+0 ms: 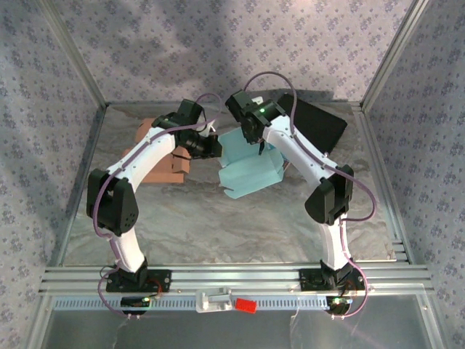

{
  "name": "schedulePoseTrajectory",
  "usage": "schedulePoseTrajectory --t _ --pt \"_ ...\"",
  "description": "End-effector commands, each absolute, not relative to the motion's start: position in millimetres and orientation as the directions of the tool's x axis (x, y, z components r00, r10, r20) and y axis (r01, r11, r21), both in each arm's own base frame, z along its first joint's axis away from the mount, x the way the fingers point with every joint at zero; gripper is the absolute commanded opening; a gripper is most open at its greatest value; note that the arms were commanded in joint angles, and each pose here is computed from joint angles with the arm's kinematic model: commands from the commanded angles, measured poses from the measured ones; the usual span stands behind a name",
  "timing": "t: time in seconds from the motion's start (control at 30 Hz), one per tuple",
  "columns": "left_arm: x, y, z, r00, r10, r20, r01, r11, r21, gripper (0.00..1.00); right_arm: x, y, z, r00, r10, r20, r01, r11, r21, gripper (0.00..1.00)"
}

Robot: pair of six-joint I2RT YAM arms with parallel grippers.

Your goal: Fold the paper box

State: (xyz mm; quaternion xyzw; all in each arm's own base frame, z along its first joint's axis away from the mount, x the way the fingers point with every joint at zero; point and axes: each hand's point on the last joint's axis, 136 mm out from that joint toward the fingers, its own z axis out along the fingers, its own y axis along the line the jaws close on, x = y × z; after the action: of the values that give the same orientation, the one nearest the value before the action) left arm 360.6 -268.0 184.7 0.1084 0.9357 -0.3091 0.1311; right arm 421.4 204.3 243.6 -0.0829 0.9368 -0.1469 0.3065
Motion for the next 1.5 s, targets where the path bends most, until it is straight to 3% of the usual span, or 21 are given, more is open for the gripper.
schedulePoseTrajectory --t 0.0,0.5,0.53,0.6,0.8,1.03,1.13,1.3,1.47 --pt "346 -272 189 -0.946 0.17 -0.278 0.304 0.765 -0.568 0.0 439 190 255 -0.779 -0.211 -0.59 0.0 0.942 -0.336 0.26" --pt "346 -273 188 -0.945 0.178 -0.274 0.308 0.766 -0.565 0.0 452 203 258 -0.778 -0.188 -0.6 -0.055 0.971 -0.232 0.32" --pt "346 -273 188 -0.945 0.178 -0.274 0.308 0.765 -0.566 0.0 451 203 258 -0.78 -0.186 -0.597 -0.057 0.972 -0.228 0.31" --pt "347 -273 188 -0.945 0.177 -0.276 0.309 0.766 -0.564 0.0 450 201 257 -0.784 -0.181 -0.593 -0.048 0.971 -0.233 0.17" --pt "347 -273 188 -0.946 0.176 -0.272 0.305 0.766 -0.565 0.0 450 186 262 -0.769 -0.199 -0.608 0.0 0.95 -0.311 0.01" --pt "349 -274 190 -0.946 0.17 -0.275 0.302 0.766 -0.568 0.0 444 168 266 -0.762 -0.275 -0.587 0.079 0.859 -0.506 0.0" --pt "349 -274 188 -0.948 0.17 -0.268 0.298 0.769 -0.566 0.0 441 168 264 -0.769 -0.274 -0.578 0.079 0.856 -0.511 0.0" --pt "351 -272 185 -0.954 0.154 -0.257 0.277 0.78 -0.56 0.0 433 196 266 -0.777 -0.231 -0.586 -0.064 0.955 -0.291 0.29" --pt "354 -273 183 -0.957 0.145 -0.253 0.267 0.783 -0.562 0.0 414 209 261 -0.791 -0.211 -0.575 -0.144 0.977 -0.159 0.4"
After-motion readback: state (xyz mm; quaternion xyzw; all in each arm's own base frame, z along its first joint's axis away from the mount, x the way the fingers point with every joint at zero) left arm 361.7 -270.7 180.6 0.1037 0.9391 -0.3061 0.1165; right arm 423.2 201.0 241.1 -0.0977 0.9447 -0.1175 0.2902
